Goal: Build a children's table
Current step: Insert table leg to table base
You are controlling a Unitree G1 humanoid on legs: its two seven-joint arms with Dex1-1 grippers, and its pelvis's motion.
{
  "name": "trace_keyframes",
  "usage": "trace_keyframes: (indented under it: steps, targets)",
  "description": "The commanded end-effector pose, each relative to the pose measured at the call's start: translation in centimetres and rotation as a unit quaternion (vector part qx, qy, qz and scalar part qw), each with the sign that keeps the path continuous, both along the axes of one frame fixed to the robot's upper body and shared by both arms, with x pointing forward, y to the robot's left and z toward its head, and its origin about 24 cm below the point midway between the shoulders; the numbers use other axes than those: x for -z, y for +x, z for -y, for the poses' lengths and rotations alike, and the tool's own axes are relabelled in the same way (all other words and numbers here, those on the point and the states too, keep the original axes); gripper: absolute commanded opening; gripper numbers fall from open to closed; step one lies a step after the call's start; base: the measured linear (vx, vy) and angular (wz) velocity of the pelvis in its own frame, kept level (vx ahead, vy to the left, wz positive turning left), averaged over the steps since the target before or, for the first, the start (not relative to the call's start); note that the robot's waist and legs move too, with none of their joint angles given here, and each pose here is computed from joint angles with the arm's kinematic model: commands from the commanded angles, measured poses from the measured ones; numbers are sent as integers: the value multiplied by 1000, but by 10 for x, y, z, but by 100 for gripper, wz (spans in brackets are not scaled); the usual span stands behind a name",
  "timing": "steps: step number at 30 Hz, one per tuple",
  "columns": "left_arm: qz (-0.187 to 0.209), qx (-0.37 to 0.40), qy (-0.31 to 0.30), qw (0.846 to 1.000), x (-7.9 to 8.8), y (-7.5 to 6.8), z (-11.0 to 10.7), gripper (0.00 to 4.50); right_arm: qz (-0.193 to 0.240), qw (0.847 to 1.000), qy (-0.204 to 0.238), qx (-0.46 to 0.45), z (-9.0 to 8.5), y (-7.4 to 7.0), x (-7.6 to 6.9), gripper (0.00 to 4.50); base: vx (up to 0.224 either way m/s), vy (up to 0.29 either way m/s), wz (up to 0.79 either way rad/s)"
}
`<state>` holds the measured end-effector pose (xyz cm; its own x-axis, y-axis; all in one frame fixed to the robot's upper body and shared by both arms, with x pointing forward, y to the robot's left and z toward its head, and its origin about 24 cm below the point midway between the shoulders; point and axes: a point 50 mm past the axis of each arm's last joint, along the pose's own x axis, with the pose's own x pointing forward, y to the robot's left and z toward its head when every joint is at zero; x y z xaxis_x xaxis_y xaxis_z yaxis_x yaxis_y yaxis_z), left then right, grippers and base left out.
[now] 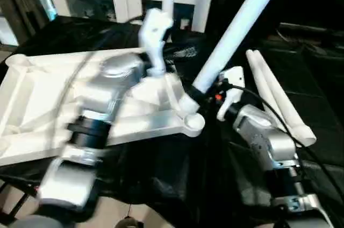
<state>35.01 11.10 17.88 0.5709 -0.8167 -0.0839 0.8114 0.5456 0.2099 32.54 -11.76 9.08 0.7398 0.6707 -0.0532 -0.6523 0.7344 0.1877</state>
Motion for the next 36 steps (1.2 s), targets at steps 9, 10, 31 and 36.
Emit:
trace_keyframes:
  steps: [9,10,31,36]
  targets:
    - [-108,133,126,977,85,-35,-8,175,10,1000,-17,5,8,0,-5,189,0,0,0]
    - [-109,131,134,976,89,-34,-8,183,9,1000,-17,5,8,0,-5,189,0,0,0]
    - [-152,157,205,954,117,-24,-23,70,8,999,-34,3,9,-4,-1,189,0,0,0]
    - [-148,143,220,954,122,-22,-28,22,7,999,-36,-5,5,-3,0,189,0,0,0]
